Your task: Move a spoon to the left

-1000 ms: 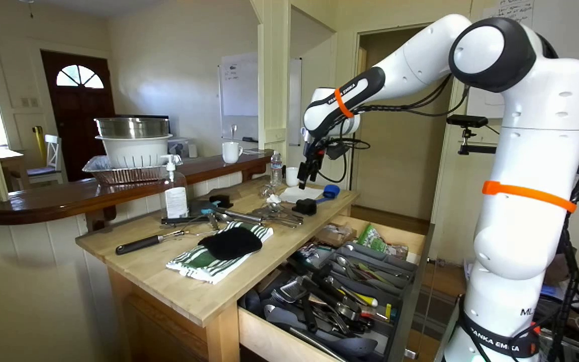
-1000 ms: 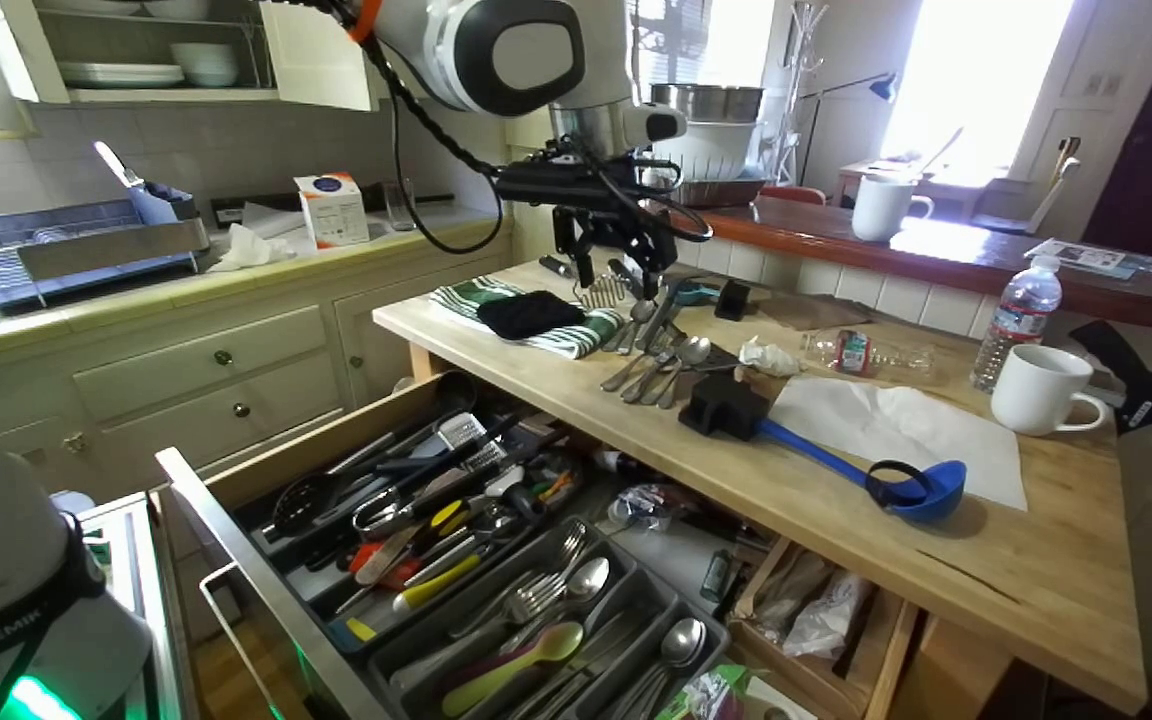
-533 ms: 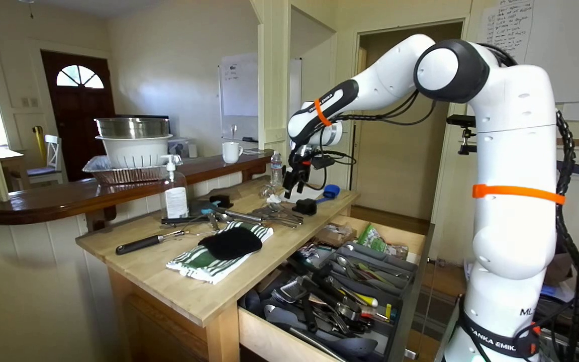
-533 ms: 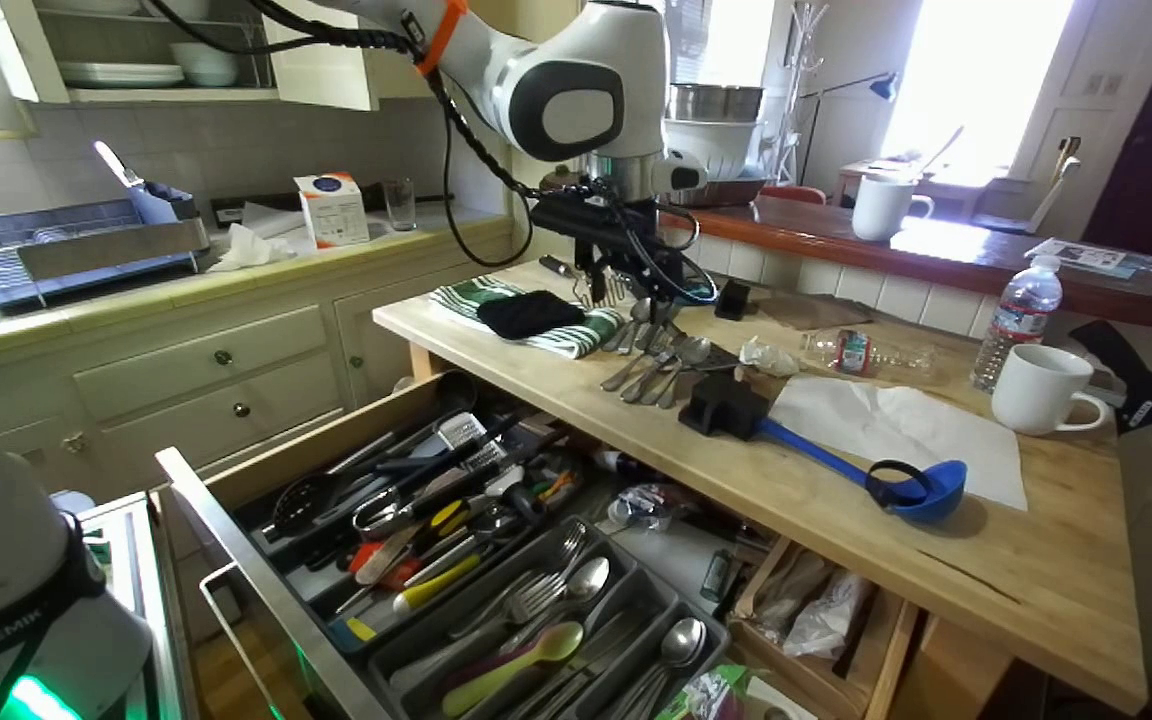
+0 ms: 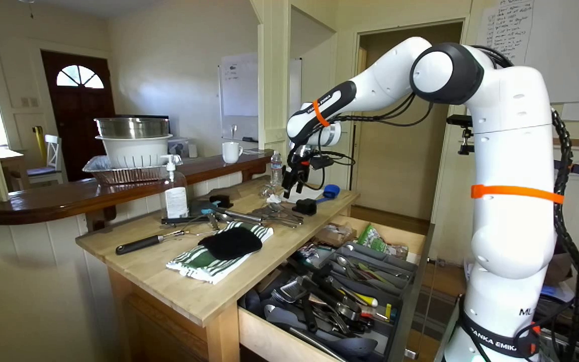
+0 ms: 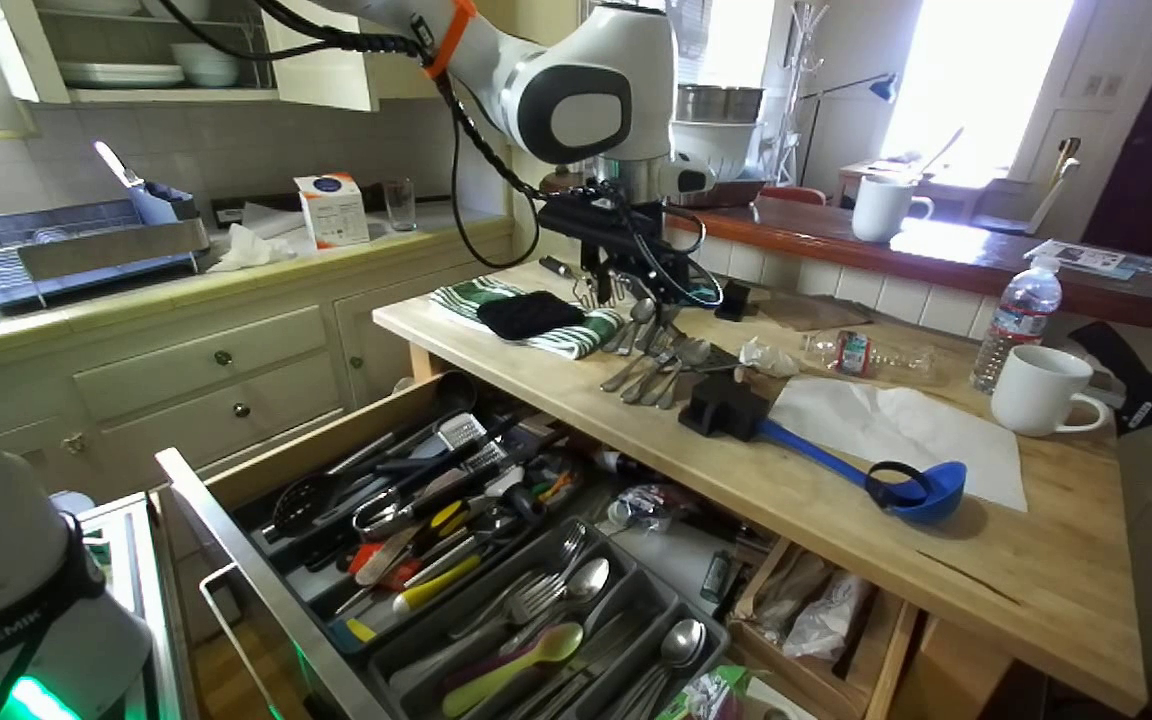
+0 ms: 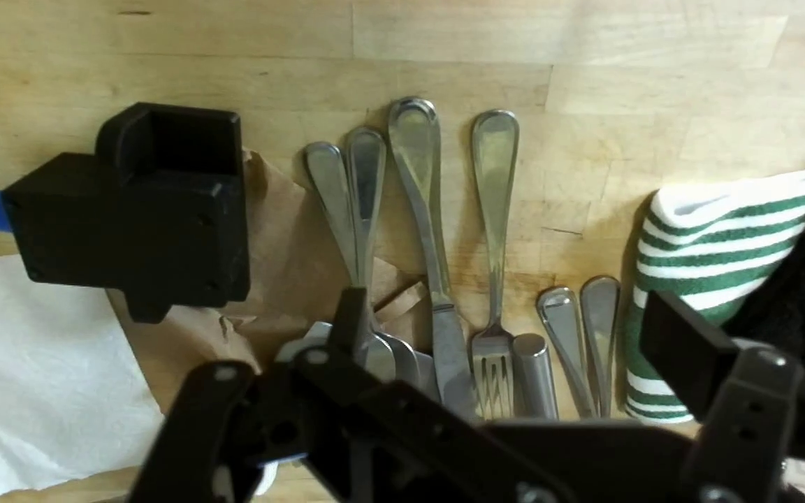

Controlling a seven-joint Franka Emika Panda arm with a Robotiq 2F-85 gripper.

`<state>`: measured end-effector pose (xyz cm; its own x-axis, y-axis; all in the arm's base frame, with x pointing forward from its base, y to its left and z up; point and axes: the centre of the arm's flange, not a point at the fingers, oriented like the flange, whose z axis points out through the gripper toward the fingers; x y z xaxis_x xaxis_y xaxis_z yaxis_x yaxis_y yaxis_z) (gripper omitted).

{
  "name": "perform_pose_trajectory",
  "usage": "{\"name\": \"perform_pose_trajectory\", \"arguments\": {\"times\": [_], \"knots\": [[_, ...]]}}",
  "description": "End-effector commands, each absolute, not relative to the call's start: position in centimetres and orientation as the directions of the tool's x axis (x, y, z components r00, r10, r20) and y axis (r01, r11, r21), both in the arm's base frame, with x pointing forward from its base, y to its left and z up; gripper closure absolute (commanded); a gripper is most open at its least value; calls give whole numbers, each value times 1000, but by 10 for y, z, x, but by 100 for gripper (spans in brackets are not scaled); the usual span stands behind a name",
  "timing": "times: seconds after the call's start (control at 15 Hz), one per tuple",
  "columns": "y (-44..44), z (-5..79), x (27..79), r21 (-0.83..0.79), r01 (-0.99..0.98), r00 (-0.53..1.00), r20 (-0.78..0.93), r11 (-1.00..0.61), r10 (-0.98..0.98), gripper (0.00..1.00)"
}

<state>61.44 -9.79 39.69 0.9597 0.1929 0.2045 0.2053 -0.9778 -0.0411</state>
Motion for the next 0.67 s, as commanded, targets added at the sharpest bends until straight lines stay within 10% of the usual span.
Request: {"name": "perform_pose_trajectory", "arguments": {"times": [0.0, 0.47, 0.6], "knots": [[-114, 390, 627, -55, 195, 963, 199, -979, 181, 0], [-141, 376, 649, -52, 170, 963, 219, -984, 155, 0], [-145, 371, 656, -49, 168, 962, 225, -985, 153, 17]]}}
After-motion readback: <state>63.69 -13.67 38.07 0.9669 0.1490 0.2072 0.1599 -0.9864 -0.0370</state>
